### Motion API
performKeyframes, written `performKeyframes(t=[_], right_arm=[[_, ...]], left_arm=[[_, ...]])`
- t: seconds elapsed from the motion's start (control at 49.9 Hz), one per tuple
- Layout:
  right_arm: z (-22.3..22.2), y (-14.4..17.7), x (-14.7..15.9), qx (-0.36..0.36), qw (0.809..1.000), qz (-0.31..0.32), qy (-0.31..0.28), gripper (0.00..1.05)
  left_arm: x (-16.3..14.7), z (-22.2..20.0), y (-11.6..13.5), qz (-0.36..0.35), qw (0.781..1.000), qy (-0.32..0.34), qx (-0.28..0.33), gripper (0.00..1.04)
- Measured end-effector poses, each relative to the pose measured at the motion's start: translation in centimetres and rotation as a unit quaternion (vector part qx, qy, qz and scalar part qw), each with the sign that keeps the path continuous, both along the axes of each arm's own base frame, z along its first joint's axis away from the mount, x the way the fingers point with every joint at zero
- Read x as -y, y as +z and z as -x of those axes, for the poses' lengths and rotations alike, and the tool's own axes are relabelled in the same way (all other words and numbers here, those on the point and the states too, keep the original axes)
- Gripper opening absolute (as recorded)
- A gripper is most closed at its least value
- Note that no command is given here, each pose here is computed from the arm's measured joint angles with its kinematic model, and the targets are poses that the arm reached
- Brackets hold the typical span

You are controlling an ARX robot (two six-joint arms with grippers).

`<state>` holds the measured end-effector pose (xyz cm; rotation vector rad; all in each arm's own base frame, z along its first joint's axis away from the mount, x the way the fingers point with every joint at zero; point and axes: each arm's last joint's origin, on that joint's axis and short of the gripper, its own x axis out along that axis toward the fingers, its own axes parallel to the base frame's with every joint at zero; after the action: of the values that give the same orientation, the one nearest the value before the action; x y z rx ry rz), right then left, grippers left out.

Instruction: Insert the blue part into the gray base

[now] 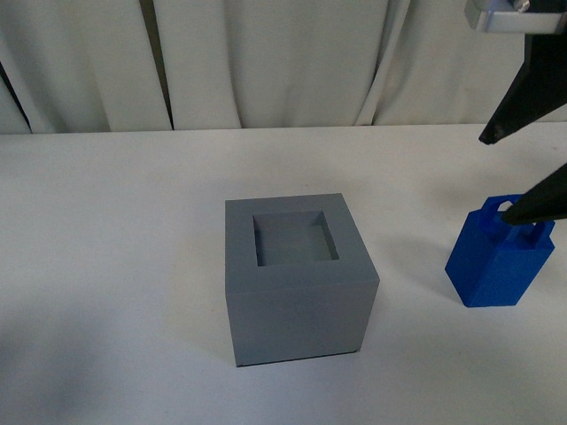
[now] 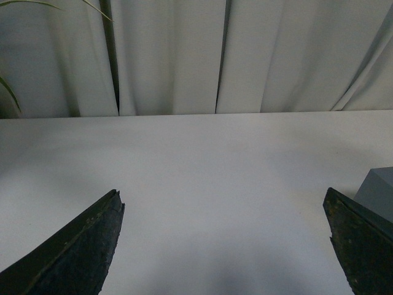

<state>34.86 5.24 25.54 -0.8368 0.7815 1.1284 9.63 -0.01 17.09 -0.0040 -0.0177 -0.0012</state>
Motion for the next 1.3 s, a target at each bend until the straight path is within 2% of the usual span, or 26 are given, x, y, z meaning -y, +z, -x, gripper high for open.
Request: performKeyframes(t=[0.14, 0.421, 1.162, 1.242, 1.302], right_arm=[[-0.8, -0.3, -0.1, -0.008, 0.998, 0.047, 0.035, 0.97], [-1.9, -1.9, -0.3, -0.023, 0.993, 0.098, 0.056, 0.97], [-2.3, -4.5, -0.8, -0.029, 0.989, 0.121, 0.074, 0.97], [-2.3, -4.6, -0.8, -0.027, 0.990, 0.121, 0.075, 0.87], [-2.2, -4.8, -0.8, -0.029, 0.989, 0.121, 0.075, 0.74]], left_arm=[[0.0, 0.0, 0.0, 0.000, 1.000, 0.000, 0.000, 0.99], [0.0, 0.0, 0.0, 0.000, 1.000, 0.000, 0.000, 0.99], [0.0, 0.0, 0.0, 0.000, 1.000, 0.000, 0.000, 0.99], [0.0, 0.0, 0.0, 0.000, 1.000, 0.000, 0.000, 0.99], [0.0, 0.0, 0.0, 0.000, 1.000, 0.000, 0.000, 0.99]])
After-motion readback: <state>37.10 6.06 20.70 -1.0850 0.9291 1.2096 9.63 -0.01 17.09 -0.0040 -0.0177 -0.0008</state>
